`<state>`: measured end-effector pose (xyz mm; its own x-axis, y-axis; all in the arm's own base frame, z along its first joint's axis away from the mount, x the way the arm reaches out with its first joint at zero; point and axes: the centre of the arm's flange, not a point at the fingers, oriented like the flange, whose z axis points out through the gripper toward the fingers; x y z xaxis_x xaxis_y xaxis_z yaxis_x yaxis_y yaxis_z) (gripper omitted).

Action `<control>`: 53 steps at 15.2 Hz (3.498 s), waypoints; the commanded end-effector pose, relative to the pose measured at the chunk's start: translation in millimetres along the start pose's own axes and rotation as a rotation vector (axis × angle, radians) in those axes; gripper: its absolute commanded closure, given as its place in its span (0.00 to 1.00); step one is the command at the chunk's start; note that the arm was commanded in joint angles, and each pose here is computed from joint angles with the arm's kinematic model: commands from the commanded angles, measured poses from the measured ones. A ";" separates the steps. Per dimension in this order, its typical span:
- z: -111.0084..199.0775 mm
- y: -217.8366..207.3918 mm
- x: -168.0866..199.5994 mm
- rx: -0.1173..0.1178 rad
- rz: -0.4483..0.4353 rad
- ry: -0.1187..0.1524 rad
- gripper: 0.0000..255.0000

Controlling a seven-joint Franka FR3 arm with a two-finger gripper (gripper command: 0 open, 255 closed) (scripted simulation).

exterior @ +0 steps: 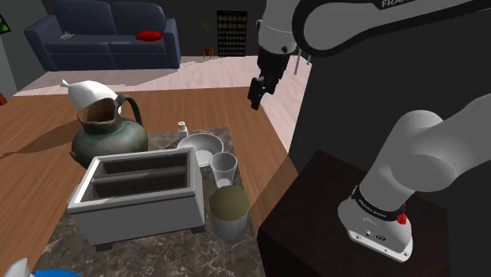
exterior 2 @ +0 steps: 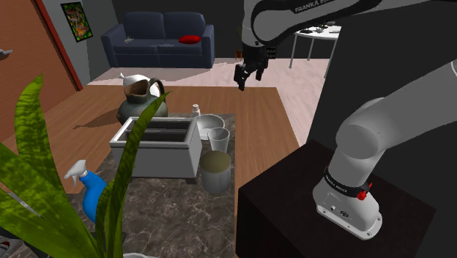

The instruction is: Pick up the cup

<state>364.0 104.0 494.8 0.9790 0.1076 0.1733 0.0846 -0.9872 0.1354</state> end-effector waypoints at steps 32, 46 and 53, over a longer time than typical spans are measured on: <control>239.3 -176.0 37.4 -0.004 0.023 -0.057 1.00; 204.3 -171.1 43.9 -0.004 0.023 -0.057 1.00; 168.2 -166.1 50.3 -0.004 0.023 -0.057 1.00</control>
<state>431.5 253.7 311.3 0.9896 0.0777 0.1207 0.0610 -0.9888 0.1362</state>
